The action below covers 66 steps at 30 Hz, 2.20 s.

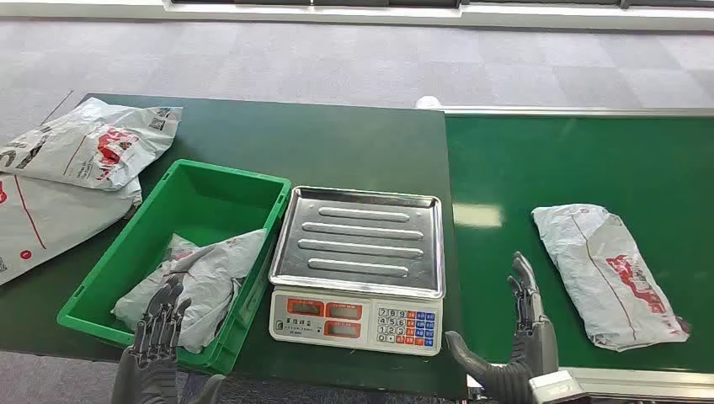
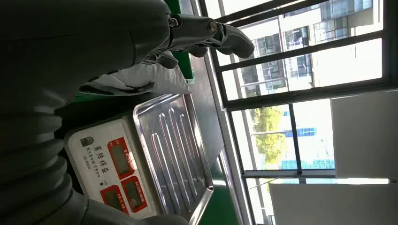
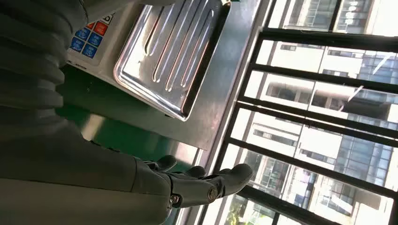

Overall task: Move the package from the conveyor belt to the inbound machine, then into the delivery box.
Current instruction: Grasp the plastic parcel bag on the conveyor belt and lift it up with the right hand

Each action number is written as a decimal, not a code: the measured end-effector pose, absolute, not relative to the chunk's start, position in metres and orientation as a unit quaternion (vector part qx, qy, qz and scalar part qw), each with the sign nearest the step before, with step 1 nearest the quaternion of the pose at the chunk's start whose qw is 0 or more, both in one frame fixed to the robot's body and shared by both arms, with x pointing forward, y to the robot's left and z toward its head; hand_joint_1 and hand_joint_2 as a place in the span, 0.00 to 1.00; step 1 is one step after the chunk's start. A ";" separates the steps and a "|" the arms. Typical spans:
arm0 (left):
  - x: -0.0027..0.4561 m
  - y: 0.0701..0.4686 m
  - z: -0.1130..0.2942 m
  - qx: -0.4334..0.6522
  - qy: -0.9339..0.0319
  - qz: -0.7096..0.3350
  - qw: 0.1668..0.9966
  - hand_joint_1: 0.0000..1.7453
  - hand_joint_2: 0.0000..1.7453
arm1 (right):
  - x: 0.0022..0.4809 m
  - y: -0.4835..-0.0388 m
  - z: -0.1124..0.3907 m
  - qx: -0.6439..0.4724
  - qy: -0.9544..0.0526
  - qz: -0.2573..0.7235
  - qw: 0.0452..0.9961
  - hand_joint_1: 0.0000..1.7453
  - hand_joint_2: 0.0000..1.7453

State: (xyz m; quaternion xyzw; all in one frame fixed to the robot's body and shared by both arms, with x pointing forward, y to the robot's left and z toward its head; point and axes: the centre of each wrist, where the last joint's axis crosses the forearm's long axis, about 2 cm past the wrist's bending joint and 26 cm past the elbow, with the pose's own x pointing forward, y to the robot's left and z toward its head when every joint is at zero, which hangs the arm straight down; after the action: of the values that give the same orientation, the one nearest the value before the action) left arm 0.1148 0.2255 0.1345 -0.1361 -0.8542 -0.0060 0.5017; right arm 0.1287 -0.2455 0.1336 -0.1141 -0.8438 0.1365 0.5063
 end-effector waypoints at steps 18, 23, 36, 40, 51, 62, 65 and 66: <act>0.132 0.228 0.135 -0.137 -0.863 -0.007 0.486 0.00 1.00 | 0.261 -0.363 0.158 -0.526 -0.649 0.204 0.510 0.00 1.00; 0.133 0.228 0.133 -0.146 -0.858 -0.012 0.492 0.00 1.00 | 0.272 -0.413 0.155 -0.563 -0.572 0.178 0.568 0.00 1.00; 0.145 0.224 0.125 -0.173 -0.842 -0.034 0.510 0.00 1.00 | 0.229 -0.506 0.044 -0.442 -0.211 0.230 0.841 0.00 1.00; 0.146 0.224 0.123 -0.175 -0.840 -0.034 0.513 0.00 1.00 | 0.231 -0.513 0.037 -0.426 -0.191 0.230 0.854 0.00 1.00; 0.145 0.229 0.122 -0.161 -0.842 -0.015 0.515 0.00 1.00 | 0.255 -0.510 0.038 -0.414 -0.196 0.236 0.857 1.00 1.00; 0.139 0.240 0.129 -0.135 -0.853 0.007 0.504 0.00 1.00 | 0.288 -0.474 0.055 -0.452 -0.378 0.188 0.786 1.00 1.00; 0.138 0.241 0.129 -0.130 -0.857 0.012 0.499 0.00 1.00 | 0.297 -0.462 0.067 -0.447 -0.457 0.166 0.751 1.00 1.00; 0.138 0.241 0.129 -0.128 -0.858 0.013 0.497 0.00 1.00 | 0.300 -0.458 0.072 -0.443 -0.481 0.159 0.740 1.00 1.00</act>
State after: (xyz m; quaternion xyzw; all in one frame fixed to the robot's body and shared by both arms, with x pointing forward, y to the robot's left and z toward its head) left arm 0.1384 0.2411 0.1292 -0.1279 -0.8582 0.0131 0.4969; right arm 0.3005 -0.4576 0.0718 -0.4427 -0.4810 0.1591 0.7398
